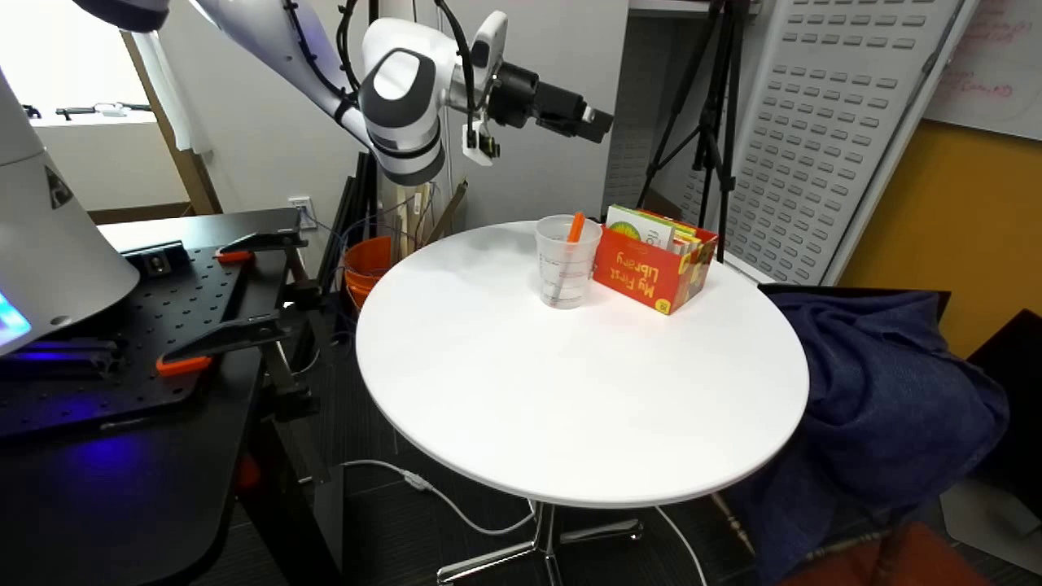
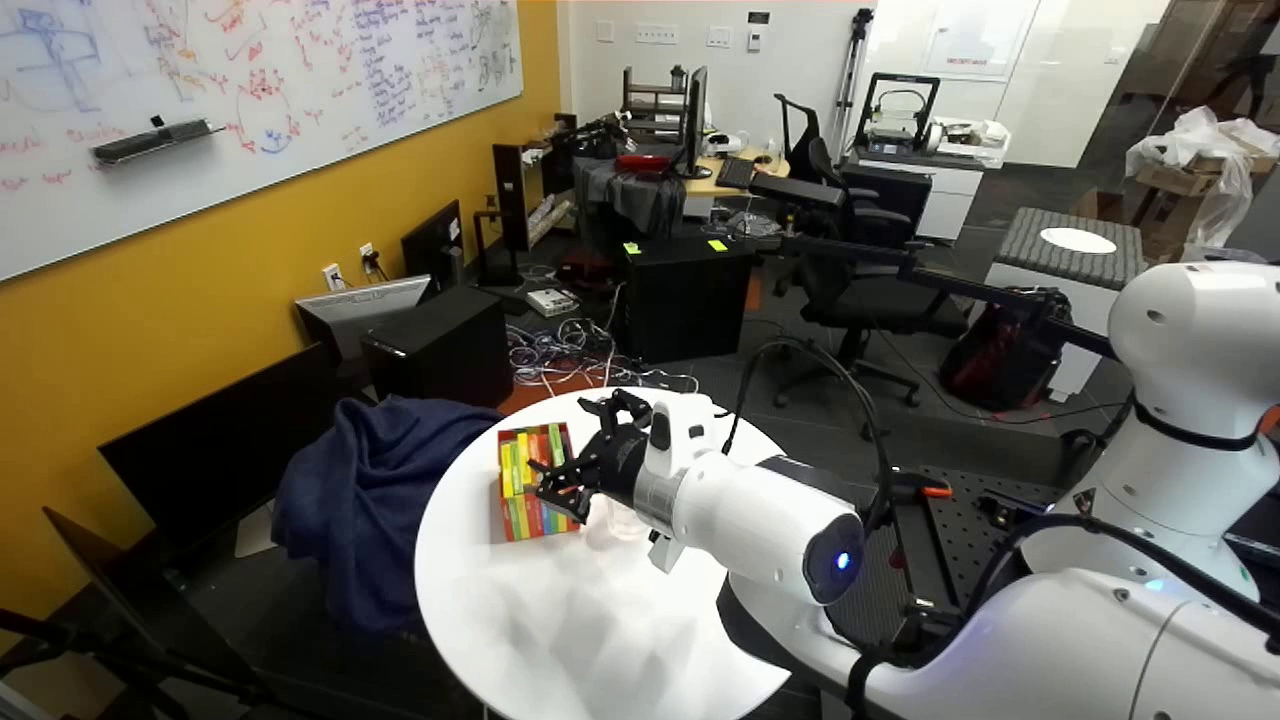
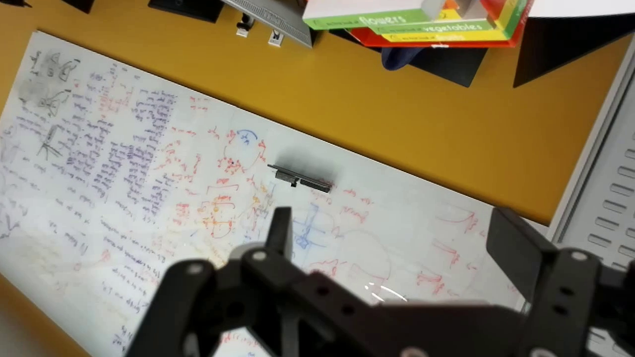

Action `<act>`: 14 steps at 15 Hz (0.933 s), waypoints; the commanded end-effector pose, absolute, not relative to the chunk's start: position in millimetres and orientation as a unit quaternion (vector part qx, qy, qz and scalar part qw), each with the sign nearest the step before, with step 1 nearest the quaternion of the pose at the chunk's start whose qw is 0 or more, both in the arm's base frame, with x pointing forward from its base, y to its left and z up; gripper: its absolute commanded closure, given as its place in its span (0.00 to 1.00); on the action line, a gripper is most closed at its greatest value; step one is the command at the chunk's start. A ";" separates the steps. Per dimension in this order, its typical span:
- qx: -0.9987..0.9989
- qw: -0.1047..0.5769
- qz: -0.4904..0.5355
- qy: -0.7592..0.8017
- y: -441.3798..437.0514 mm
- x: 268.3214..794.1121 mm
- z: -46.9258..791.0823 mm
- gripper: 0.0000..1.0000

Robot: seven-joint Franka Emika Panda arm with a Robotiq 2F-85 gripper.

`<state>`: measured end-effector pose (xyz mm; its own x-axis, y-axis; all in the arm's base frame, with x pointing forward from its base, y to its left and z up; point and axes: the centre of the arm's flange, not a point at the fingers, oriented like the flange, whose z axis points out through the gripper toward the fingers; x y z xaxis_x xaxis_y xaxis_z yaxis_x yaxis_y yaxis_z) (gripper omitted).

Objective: Pick up the pen and put it in the cup

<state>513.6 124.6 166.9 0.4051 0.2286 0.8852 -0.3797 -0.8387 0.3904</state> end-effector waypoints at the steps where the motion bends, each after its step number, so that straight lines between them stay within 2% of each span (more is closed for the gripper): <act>1: 0.783 0.231 0.576 -0.043 105.3 508.3 180.1 0.00; 14: 0.772 0.062 0.633 -0.010 179.8 547.6 202.5 0.00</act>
